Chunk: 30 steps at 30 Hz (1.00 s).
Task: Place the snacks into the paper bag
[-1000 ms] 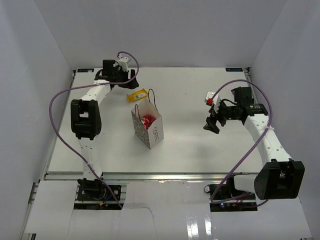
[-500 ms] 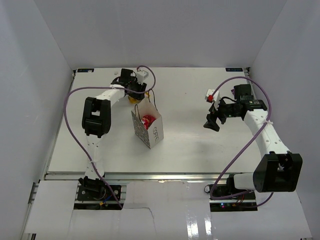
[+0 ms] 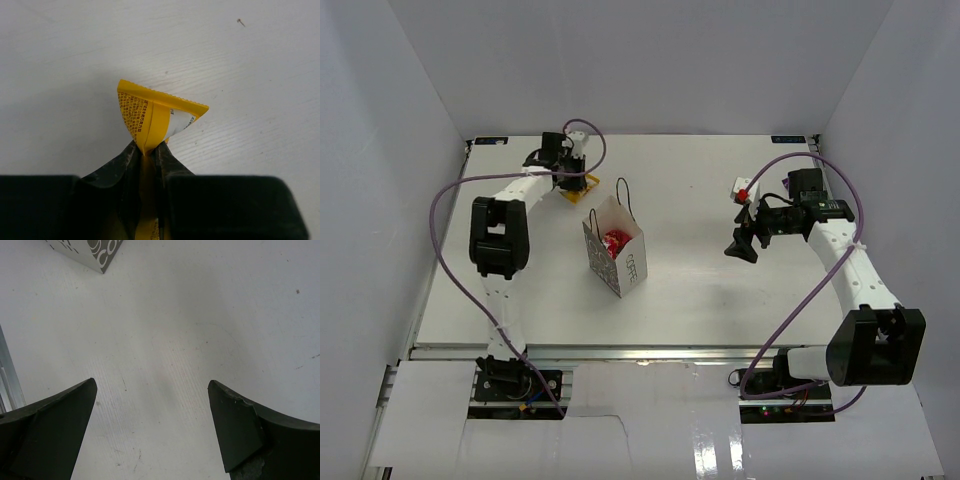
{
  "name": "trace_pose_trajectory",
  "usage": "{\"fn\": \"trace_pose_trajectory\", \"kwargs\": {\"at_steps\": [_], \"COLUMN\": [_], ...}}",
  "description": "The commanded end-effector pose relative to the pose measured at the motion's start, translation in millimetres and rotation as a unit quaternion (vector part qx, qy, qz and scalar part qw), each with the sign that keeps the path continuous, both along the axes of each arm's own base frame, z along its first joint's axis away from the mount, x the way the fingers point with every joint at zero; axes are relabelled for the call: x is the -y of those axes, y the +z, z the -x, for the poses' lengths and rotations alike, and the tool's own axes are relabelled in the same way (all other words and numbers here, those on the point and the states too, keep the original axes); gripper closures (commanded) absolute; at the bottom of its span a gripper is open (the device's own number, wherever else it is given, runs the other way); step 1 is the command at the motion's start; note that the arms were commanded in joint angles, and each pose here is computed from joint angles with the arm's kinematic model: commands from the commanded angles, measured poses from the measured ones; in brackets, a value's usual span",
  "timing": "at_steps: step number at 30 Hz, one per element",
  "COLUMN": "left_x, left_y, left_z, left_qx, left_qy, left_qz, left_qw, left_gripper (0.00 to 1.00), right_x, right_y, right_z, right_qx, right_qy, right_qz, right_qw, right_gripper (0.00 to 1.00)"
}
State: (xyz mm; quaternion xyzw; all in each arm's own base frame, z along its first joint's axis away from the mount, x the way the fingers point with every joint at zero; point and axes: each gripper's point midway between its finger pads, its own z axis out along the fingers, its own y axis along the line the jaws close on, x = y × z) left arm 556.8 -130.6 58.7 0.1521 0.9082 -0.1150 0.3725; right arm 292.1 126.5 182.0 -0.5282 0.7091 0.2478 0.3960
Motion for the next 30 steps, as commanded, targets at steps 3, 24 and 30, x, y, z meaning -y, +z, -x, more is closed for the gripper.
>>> {"fn": "trace_pose_trajectory", "kwargs": {"at_steps": [3, 24, 30], "left_x": [-35, 66, 72], "left_y": [182, 340, 335], "left_z": [17, 208, 215], "left_qx": [0.12, 0.181, 0.174], "left_qy": [0.088, 0.037, 0.051], "left_qz": [0.168, 0.51, 0.52], "left_qw": [0.974, 0.84, 0.834], "left_gripper": [0.89, 0.97, 0.95], "right_x": [-8, -17, -16], "right_y": [19, 15, 15], "right_z": [5, -1, 3], "right_qx": [0.016, -0.004, -0.005], "right_qy": [0.01, -0.007, -0.01], "right_qz": [-0.034, -0.073, -0.075], "right_qw": [0.999, 0.997, 0.997], "right_gripper": [0.02, 0.03, 0.03]}}
